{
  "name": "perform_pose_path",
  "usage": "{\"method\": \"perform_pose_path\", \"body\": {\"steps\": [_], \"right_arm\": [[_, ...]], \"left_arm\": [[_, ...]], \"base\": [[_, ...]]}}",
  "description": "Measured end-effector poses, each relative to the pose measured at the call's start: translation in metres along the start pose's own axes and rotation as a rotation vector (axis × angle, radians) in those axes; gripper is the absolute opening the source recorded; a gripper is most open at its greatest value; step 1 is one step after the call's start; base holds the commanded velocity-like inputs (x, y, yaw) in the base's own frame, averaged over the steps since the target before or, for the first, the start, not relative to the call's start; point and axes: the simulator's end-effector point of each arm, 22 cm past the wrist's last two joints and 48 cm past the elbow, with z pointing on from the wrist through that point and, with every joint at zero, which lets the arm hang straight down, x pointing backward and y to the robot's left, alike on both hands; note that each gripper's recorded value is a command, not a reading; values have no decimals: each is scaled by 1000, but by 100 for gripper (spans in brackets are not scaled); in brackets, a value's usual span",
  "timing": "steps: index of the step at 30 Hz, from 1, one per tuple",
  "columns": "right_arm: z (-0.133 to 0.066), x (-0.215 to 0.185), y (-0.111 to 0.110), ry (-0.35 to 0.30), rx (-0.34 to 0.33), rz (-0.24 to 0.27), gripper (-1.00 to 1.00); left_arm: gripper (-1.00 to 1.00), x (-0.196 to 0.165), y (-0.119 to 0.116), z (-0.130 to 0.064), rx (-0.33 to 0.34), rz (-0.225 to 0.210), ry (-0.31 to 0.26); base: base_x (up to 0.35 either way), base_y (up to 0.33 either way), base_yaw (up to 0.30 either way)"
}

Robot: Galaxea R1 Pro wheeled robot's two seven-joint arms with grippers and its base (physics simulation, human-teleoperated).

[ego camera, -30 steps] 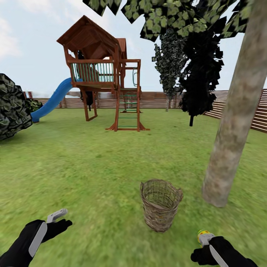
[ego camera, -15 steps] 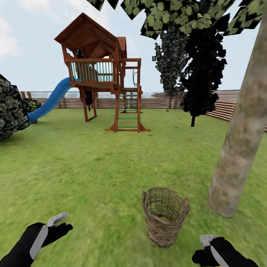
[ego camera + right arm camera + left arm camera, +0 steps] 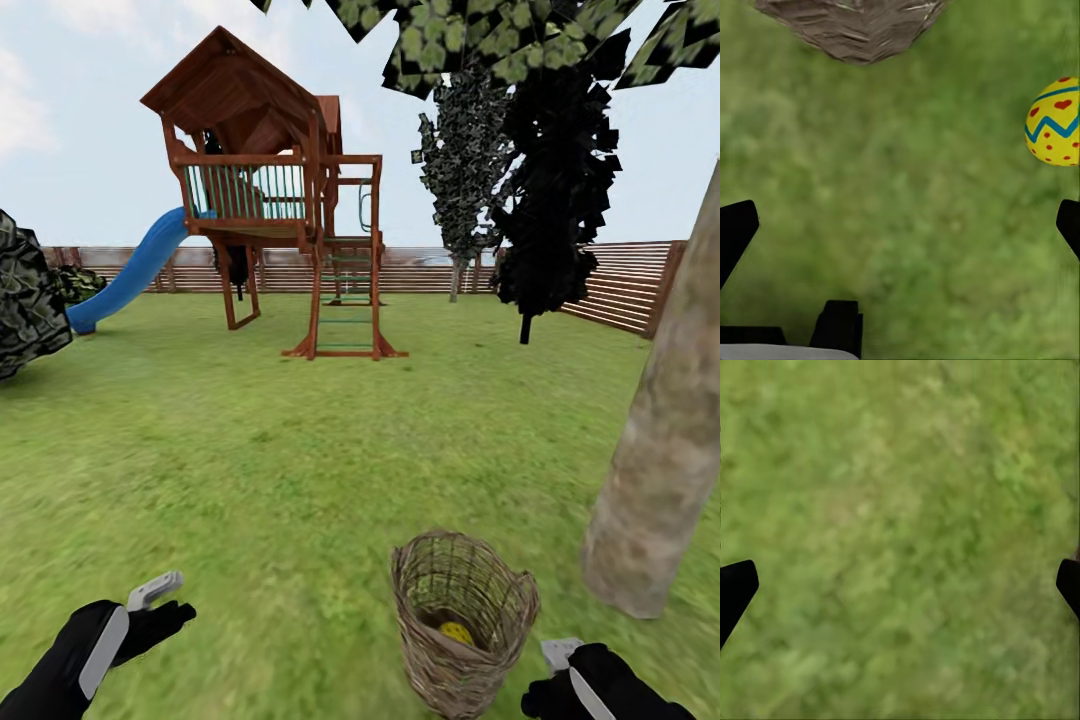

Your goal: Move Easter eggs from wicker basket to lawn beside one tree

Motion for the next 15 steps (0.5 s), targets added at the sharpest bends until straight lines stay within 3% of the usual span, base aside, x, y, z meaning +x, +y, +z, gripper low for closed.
{"method": "perform_pose_path", "body": {"steps": [11,15], "right_arm": [[0,0,0,1,0,0,100],[0,1,0,4,0,0,100]], "left_arm": [[100,0,0,0,0,0,-1],[100,1,0,1,-2,2,0]], "base": [[278,225,0],[147,110,0]]}}
